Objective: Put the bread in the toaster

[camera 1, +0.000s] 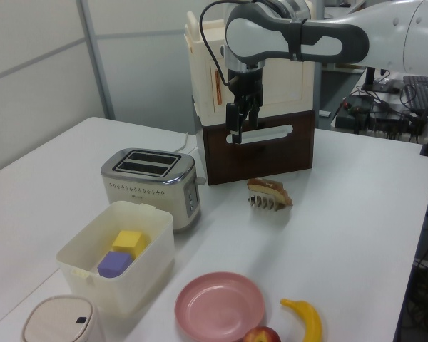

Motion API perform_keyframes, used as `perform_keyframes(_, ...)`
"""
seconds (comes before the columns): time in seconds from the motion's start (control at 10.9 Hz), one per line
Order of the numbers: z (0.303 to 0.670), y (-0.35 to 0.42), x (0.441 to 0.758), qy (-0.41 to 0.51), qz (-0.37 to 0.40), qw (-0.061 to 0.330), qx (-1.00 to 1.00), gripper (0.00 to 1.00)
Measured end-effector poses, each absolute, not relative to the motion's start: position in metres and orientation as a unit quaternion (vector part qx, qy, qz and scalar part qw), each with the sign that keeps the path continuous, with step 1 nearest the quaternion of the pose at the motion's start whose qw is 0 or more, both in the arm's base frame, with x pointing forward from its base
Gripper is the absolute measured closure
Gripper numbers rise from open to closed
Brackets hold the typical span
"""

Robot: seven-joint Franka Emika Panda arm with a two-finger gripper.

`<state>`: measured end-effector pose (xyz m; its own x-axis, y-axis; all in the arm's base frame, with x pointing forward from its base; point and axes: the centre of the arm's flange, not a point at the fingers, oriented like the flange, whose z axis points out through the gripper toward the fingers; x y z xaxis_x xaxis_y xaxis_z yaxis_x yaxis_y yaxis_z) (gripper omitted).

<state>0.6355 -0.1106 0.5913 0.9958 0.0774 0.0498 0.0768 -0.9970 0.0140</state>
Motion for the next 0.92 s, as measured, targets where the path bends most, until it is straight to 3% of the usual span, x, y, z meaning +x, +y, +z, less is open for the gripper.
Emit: perform_keyframes(0.92, 0.5962, -0.1098, 0.6338, 0.033, 0.025, 0.023, 0.999, 0.0)
